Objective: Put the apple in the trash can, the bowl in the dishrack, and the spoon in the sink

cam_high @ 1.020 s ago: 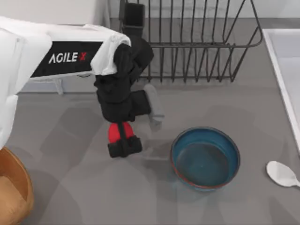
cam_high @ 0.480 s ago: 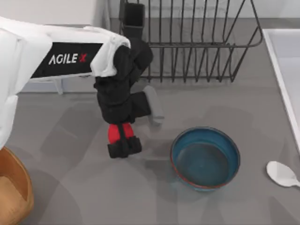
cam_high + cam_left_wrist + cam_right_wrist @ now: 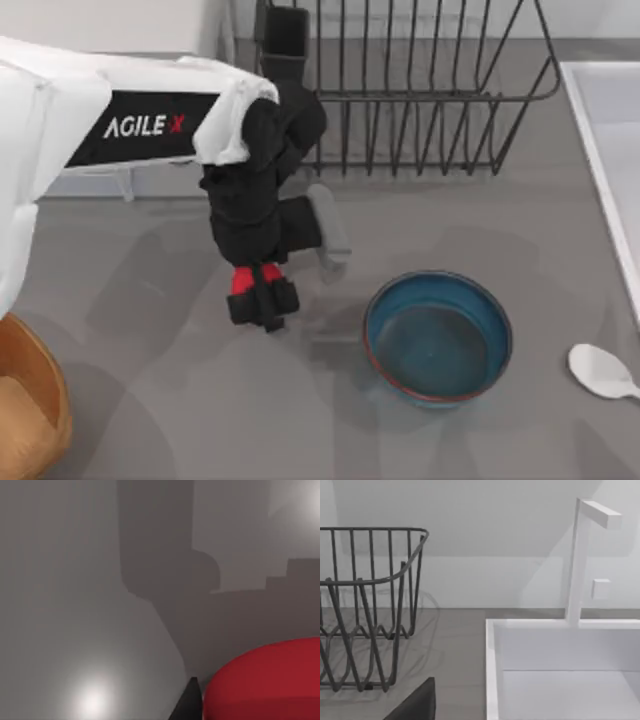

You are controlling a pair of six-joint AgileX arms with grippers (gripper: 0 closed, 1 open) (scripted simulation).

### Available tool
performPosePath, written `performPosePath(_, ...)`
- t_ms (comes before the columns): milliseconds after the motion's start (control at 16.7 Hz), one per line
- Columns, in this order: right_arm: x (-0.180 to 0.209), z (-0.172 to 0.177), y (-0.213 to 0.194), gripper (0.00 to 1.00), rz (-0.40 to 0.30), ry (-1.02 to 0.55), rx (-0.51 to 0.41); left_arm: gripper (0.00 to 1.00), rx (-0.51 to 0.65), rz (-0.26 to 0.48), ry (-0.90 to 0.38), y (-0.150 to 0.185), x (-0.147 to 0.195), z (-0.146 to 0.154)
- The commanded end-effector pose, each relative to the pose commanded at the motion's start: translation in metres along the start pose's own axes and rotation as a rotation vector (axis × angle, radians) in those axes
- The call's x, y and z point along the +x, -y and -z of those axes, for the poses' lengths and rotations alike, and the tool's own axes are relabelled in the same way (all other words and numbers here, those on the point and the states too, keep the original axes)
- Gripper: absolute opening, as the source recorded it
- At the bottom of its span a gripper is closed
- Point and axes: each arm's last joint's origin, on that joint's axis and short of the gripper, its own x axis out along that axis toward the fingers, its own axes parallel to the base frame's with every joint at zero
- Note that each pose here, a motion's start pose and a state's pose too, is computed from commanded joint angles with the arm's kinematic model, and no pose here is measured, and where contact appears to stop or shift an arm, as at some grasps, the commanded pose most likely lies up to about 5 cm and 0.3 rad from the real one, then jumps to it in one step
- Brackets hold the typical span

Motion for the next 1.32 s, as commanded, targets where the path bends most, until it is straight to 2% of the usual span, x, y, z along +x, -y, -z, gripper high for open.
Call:
performPosePath(60, 0.000, 0.000, 0.000, 1.00, 0.000, 0.000, 0.000, 0.02, 0.000, 0.000, 0.000, 0.000, 0.000, 0.000)
performPosePath(120, 0.000, 0.000, 0.000, 1.00, 0.000, 0.000, 0.000, 0.00, 0.000, 0.000, 0.000, 0.000, 0.000, 0.000)
performPosePath(540, 0.000, 0.000, 0.000, 1.00, 0.000, 0.000, 0.000, 0.00, 0.000, 0.000, 0.000, 0.000, 0.000, 0.000)
performPosePath(720, 0.000, 0.000, 0.000, 1.00, 0.000, 0.000, 0.000, 0.00, -0.010, 0.004, 0.011, 0.000, -0.011, 0.000)
performPosePath(1080, 0.000, 0.000, 0.000, 1.00, 0.000, 0.000, 0.000, 0.00, -0.009, 0.023, -0.005, -0.001, -0.076, 0.000)
performPosePath(1320, 0.000, 0.000, 0.000, 1.00, 0.000, 0.000, 0.000, 0.00, -0.006, 0.003, 0.011, 0.001, -0.108, 0.002)
